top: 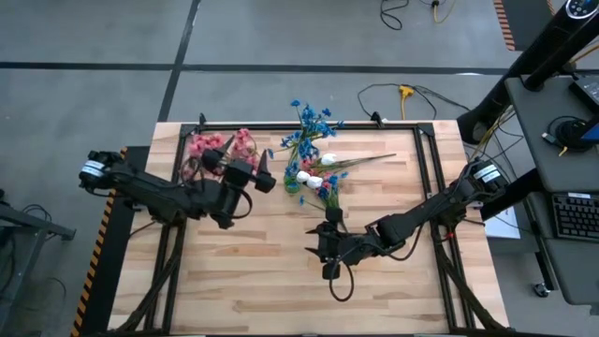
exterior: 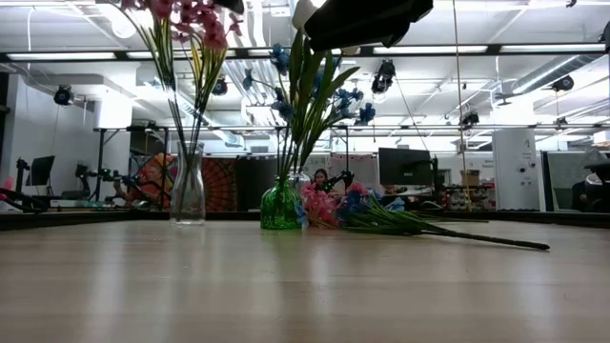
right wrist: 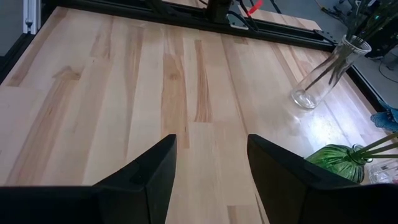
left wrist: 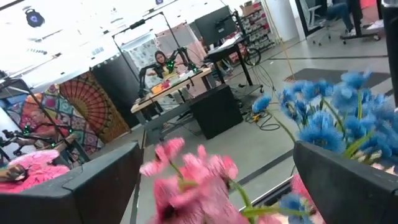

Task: Sort flowers into vase by color
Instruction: Put the bottom pink flowers into the left transparent vase

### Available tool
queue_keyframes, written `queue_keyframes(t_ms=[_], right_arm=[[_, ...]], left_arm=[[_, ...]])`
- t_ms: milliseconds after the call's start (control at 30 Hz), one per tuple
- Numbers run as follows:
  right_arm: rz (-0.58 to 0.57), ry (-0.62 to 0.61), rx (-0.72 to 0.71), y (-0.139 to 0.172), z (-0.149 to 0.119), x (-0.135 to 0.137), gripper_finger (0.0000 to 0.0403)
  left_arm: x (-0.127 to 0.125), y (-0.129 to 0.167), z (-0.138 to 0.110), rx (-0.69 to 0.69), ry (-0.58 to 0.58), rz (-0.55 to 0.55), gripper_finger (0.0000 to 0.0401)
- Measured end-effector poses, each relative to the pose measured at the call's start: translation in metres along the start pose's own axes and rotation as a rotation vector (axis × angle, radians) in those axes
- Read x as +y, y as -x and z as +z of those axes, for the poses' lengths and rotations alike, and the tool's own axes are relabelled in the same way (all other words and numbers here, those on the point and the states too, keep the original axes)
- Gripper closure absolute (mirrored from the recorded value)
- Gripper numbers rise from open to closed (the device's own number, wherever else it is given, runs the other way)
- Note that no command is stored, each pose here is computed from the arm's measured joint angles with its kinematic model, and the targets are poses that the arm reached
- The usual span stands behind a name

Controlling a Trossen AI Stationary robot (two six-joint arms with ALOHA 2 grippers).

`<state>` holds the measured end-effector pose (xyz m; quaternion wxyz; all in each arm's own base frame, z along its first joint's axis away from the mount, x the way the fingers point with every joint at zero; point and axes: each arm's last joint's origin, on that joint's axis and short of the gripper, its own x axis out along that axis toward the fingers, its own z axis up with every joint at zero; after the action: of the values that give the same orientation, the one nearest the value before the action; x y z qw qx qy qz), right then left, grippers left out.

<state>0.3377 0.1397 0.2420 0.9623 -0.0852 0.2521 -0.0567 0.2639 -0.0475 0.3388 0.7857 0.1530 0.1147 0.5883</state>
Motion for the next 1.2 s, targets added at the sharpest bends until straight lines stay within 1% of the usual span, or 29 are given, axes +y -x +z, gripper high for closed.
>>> queue_keyframes(t_ms=[67, 200, 300, 467, 500, 533, 600, 800, 967, 1133, 1200], right_arm=[[0.0, 0.0, 0.0, 0.0, 0.0, 0.0, 0.0213], [0.0, -0.009, 0.0, 0.0, 0.0, 0.0, 0.0213], [0.002, -0.008, 0.0, 0.0, 0.0, 0.001, 0.0213], [0.002, -0.008, 0.001, 0.0, 0.0, 0.001, 0.0213], [0.002, -0.008, 0.001, 0.0, 0.0, 0.001, 0.0213], [0.002, -0.008, 0.001, 0.0, 0.0, 0.001, 0.0213], [0.002, -0.007, 0.0, 0.0, 0.0, 0.001, 0.0213], [0.002, -0.007, 0.0, 0.0, 0.0, 0.001, 0.0213], [0.002, -0.009, 0.0, 0.0, 0.0, 0.001, 0.0213], [0.002, -0.009, 0.0, 0.0, 0.0, 0.001, 0.0213], [0.002, -0.009, 0.0, 0.0, 0.0, 0.001, 0.0213]], left_arm=[[0.003, 0.001, 0.007, -0.002, -0.017, -0.004, 0.0001], [0.006, 0.002, 0.013, -0.004, -0.161, -0.007, 0.0001], [0.005, 0.002, 0.013, -0.004, -0.235, -0.007, 0.0001], [-0.005, 0.004, -0.003, -0.035, -0.57, -0.038, 0.0001], [-0.007, 0.004, -0.005, -0.037, -0.602, -0.041, 0.0001], [-0.008, 0.004, -0.007, -0.036, -0.599, -0.042, 0.0001], [-0.01, 0.003, -0.009, -0.031, -0.514, -0.04, 0.0001], [-0.002, 0.003, -0.005, -0.032, -0.174, -0.056, 0.0001], [0.004, 0.003, -0.003, -0.017, 0.17, -0.045, 0.0001], [0.004, 0.003, -0.003, -0.012, 0.375, -0.046, 0.0001], [0.004, 0.002, -0.003, -0.009, 0.477, -0.044, 0.0001]])
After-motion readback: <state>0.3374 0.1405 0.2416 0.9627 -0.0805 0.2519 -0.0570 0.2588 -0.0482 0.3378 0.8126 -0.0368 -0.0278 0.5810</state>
